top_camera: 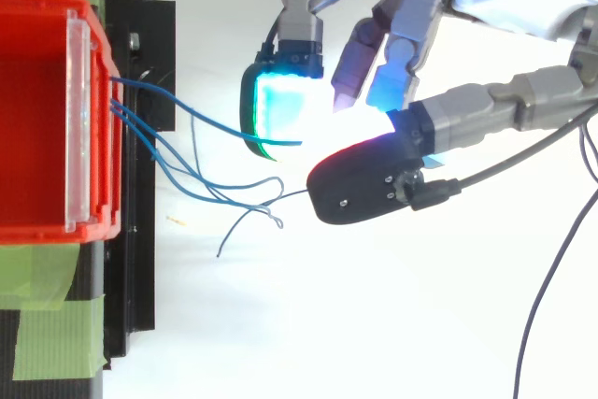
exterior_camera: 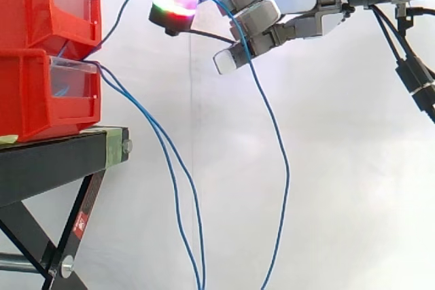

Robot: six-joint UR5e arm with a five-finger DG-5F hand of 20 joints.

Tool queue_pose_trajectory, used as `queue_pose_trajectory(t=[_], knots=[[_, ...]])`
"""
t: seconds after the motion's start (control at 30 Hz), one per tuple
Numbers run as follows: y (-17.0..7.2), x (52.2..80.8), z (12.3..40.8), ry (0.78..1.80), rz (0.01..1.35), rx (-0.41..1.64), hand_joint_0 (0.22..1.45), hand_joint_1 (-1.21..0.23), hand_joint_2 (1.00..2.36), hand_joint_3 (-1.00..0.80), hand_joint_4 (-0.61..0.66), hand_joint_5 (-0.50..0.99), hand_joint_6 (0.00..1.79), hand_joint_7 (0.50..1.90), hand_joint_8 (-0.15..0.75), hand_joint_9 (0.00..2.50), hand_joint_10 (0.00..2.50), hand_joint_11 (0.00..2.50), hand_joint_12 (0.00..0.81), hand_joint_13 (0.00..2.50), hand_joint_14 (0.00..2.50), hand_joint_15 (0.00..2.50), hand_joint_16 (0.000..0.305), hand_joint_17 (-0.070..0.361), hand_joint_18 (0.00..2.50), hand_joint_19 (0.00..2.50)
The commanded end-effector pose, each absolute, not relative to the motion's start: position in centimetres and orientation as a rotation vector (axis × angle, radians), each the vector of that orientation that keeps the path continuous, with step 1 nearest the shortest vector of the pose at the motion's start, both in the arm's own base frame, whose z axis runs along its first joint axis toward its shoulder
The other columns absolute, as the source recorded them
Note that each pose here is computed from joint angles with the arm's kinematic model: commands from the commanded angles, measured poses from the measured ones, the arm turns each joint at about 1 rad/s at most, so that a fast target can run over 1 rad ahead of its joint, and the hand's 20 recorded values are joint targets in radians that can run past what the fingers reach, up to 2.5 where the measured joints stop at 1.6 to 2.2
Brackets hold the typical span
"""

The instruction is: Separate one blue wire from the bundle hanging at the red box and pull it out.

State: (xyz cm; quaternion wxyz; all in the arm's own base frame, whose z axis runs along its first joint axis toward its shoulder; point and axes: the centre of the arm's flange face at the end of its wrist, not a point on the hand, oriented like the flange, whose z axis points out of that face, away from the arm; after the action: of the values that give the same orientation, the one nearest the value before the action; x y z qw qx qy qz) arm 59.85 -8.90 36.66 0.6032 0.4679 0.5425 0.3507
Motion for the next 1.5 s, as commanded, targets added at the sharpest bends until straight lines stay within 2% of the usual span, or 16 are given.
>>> queue_pose_trajectory(t=[0.0, 0.2, 0.37, 0.53, 0.73, 1.0, 1.47], knots=[[-8.82, 59.84, 36.66, 1.243, 0.828, 1.104, 0.59, -0.78, 1.02, 0.00, 0.04, -0.12, 0.91, 1.03, 0.437, 1.58, 0.02, 1.48, 0.519, 1.61, 0.01, 1.36, 0.063, 0.141, 1.05, 0.45], [-8.79, 59.84, 36.66, 1.209, 0.860, 1.149, 0.60, -0.80, 1.01, 0.03, 0.00, -0.11, 0.91, 1.04, 0.440, 1.63, 0.02, 1.47, 0.552, 1.65, 0.01, 1.33, 0.065, 0.147, 1.10, 0.41], [-8.71, 59.86, 36.56, 1.184, 0.900, 1.188, 0.60, -0.81, 1.00, 0.05, -0.04, -0.10, 0.90, 1.06, 0.436, 1.60, 0.02, 1.29, 0.567, 1.59, 0.02, 1.20, 0.065, 0.147, 1.09, 0.38], [-8.53, 59.87, 36.54, 1.172, 0.924, 1.209, 0.60, -0.81, 1.00, 0.05, -0.05, -0.10, 0.90, 1.07, 0.448, 1.50, 0.02, 1.10, 0.589, 1.44, 0.02, 1.03, 0.065, 0.147, 1.05, 0.38], [-8.45, 59.88, 36.54, 1.170, 0.928, 1.212, 0.58, -0.81, 1.07, 0.05, -0.07, -0.10, 0.90, 1.07, 0.438, 1.37, 0.02, 0.92, 0.595, 1.22, 0.02, 0.83, 0.067, 0.150, 1.00, 0.36], [-8.44, 59.85, 36.63, 1.171, 0.929, 1.209, 0.56, -0.81, 1.18, 0.03, -0.11, -0.09, 0.89, 1.13, 0.423, 1.22, 0.02, 0.76, 0.560, 0.87, 0.01, 0.57, 0.072, 0.162, 0.88, 0.33], [-8.44, 59.89, 36.54, 1.173, 0.926, 1.208, 0.53, -0.80, 1.34, 0.02, -0.16, -0.08, 0.88, 1.16, 0.403, 1.07, 0.01, 0.62, 0.543, 0.69, 0.01, 0.47, 0.076, 0.171, 0.84, 0.32]])
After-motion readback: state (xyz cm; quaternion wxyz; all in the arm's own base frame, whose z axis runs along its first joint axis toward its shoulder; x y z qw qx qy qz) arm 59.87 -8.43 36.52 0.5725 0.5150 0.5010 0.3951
